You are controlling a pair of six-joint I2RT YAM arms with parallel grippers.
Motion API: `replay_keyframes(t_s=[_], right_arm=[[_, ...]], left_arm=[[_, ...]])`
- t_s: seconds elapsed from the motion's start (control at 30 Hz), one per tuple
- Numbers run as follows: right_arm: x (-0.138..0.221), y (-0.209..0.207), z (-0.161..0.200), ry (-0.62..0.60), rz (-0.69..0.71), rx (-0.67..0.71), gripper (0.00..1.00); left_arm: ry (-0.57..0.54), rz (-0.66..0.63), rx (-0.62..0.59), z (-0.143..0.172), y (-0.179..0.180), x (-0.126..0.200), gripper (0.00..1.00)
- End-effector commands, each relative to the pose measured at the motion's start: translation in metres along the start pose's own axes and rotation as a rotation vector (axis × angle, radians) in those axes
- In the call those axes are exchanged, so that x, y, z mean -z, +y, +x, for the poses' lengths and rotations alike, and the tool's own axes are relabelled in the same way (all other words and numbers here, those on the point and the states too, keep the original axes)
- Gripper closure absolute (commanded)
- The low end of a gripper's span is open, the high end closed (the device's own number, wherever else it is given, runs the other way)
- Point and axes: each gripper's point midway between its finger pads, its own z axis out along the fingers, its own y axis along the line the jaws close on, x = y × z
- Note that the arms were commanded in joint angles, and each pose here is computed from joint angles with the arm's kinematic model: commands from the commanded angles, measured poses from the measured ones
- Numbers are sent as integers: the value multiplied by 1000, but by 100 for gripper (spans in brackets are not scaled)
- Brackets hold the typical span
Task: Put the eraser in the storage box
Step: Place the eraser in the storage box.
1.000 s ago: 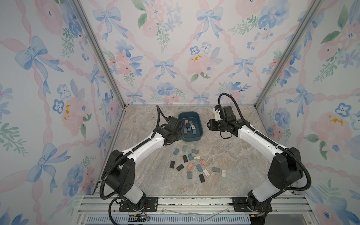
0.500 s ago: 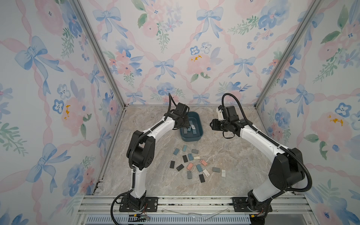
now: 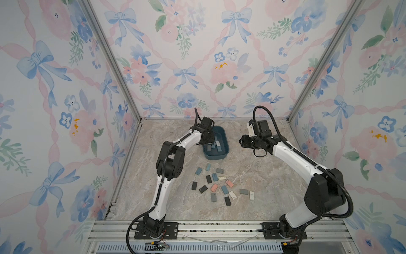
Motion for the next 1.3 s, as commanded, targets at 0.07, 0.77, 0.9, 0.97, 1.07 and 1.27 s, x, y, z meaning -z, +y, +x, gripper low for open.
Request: replay_keyframes(t_s=[0.07,0.77,0.9,0.97,1.07,1.27], right_arm=[[10,-4,1,-6,3,-17,58],[20,-2,1,-26,-14,-23,58],[23,-1,3,-29,-16,-24,58],[24,0,5,-26,-18,-22,58],[25,1,10,-14,-20,-15,58],[27,1,27,21,-11,-2,58]], left_arm=[[8,-6,2,-4,2,-5,76],[-62,29,-20,-24,-20,29,54],[-80,45,-34,-28,-30,40,54],[-95,57,-44,-30,-37,49,54],[-122,69,-60,-35,-46,64,54],[-178,89,-89,-42,-59,99,55]])
